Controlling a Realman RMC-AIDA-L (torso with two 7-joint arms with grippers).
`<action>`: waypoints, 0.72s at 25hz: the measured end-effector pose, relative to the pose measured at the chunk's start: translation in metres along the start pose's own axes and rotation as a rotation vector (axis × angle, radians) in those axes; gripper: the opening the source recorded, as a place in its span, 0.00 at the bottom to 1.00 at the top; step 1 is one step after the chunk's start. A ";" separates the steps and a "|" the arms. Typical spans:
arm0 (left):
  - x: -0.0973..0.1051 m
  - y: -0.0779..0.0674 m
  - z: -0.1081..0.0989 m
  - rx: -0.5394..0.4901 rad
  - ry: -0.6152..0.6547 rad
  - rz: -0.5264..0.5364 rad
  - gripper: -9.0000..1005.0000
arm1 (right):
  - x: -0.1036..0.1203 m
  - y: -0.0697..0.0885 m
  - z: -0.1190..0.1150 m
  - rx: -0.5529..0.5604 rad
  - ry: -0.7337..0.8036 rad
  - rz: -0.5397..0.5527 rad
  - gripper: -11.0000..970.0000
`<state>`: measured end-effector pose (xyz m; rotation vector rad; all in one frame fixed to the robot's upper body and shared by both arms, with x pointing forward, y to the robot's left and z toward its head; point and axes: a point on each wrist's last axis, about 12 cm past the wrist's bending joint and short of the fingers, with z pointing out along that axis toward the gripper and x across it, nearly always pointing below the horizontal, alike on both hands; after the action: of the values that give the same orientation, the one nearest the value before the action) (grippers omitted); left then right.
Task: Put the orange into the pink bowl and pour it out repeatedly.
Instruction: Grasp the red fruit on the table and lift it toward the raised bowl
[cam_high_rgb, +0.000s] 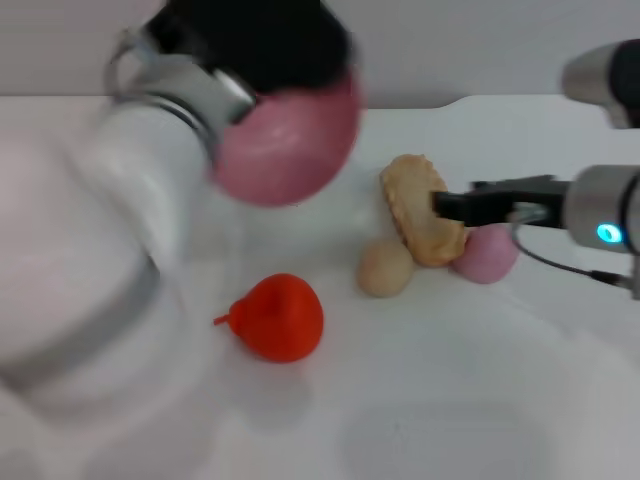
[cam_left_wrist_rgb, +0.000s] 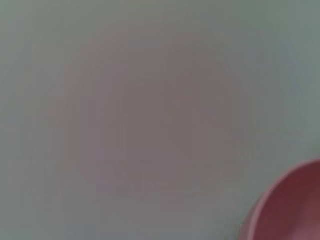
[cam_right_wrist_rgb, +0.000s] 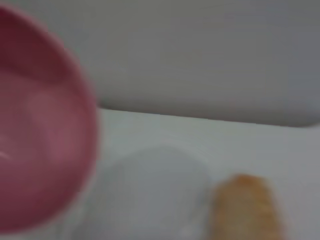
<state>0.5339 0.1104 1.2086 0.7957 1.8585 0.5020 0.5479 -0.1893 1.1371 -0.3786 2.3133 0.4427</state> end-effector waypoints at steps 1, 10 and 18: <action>0.001 0.003 0.002 0.015 0.023 -0.027 0.09 | -0.001 0.006 0.002 -0.025 -0.005 -0.018 0.64; 0.069 0.075 0.039 0.217 0.350 -0.412 0.10 | 0.003 0.059 0.025 -0.177 0.017 -0.143 0.65; 0.092 0.102 0.040 0.177 0.386 -0.501 0.10 | 0.015 0.087 0.048 -0.251 0.084 -0.204 0.66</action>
<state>0.5760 0.2465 1.2002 0.3290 2.3882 0.1762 0.5329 -0.0930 1.1115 -0.7612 2.2743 0.6268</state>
